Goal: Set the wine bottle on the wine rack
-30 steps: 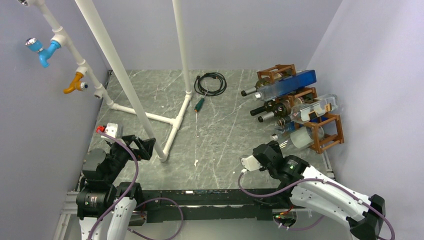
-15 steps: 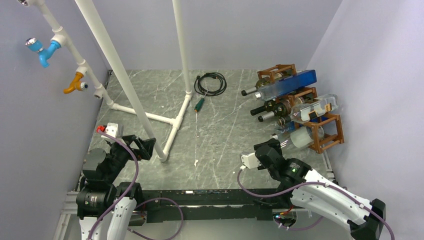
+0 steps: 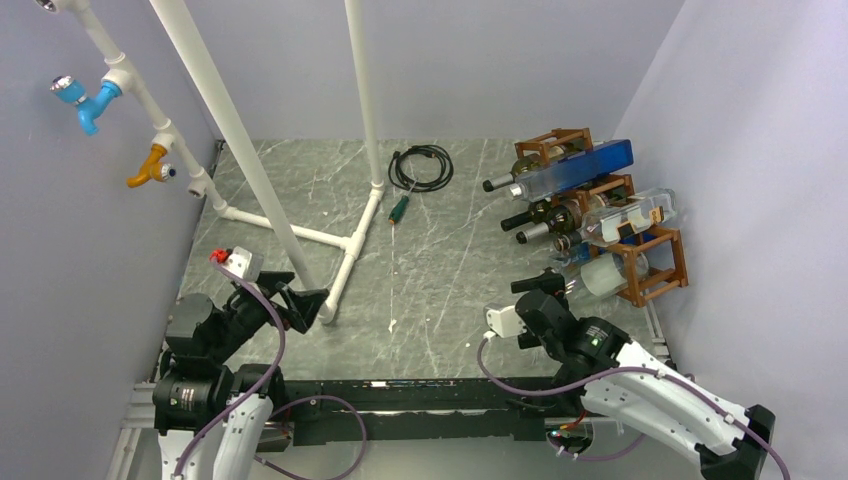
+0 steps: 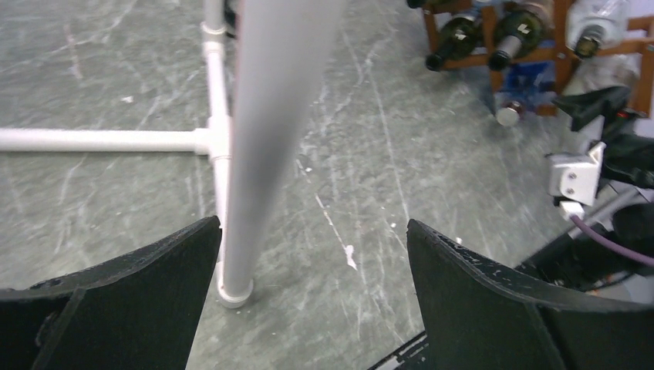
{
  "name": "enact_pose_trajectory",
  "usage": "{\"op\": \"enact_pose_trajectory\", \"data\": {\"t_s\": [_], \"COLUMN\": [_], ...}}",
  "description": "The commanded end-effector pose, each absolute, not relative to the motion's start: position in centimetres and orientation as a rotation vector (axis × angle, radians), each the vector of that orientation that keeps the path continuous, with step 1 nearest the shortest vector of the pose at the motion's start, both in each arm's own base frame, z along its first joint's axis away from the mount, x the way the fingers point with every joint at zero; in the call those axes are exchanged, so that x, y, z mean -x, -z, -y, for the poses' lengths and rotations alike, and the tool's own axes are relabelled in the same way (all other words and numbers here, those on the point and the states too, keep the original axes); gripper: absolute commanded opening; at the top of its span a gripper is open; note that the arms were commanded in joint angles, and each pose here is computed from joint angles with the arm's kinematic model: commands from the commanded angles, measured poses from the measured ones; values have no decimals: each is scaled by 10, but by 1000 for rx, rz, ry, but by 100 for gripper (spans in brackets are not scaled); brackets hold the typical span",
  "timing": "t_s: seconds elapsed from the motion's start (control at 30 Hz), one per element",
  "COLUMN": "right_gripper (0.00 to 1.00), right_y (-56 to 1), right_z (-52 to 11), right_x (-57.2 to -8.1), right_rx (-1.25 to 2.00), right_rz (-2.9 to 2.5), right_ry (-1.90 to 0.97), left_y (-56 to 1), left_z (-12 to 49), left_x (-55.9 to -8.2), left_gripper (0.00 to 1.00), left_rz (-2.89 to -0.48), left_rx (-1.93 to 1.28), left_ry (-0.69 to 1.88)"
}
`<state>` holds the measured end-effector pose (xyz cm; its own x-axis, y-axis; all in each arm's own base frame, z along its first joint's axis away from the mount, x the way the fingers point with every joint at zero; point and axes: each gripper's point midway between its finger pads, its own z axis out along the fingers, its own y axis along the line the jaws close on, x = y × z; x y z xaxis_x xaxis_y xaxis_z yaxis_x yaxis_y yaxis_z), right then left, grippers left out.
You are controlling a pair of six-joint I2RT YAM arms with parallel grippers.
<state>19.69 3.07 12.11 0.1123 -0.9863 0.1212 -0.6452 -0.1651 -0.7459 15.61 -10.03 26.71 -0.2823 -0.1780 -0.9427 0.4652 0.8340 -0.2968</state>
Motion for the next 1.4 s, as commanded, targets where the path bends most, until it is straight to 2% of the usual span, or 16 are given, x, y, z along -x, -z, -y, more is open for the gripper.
{"op": "enact_pose_trajectory", "data": {"t_s": [0.0, 0.4, 0.67, 0.77, 0.9, 1.1, 1.23, 1.37], "right_gripper": [99, 100, 100, 100, 100, 100, 100, 100], "right_y": [-141, -175, -177, -204, -268, -329, -345, -335], "right_z": [-41, -69, -54, -58, -66, -63, -52, -33], "right_x": [-195, -158, -137, -140, -149, -169, -185, -201], "right_rx": [1812, 1810, 1816, 1636, 1210, 691, 415, 223], "right_rz": [-1566, -1476, -1470, -1474, -1466, -1561, -1699, -1778], "right_ry": [750, 349, 299, 263, 134, -3, 19, 192], "left_y": [-301, -317, -326, -327, -323, -314, -305, -292], "left_z": [126, 158, 167, 170, 179, 229, 285, 333], "left_x": [-136, -107, -112, -118, -129, -138, -132, -138], "left_gripper": [96, 100, 100, 97, 96, 96, 98, 99], "left_rz": [-1618, -1545, -1530, -1538, -1564, -1622, -1664, -1685], "left_rx": [-425, -585, -570, -533, -495, -539, -597, -569], "left_ry": [754, 1022, 1136, 1150, 1168, 1135, 1069, 1076]}}
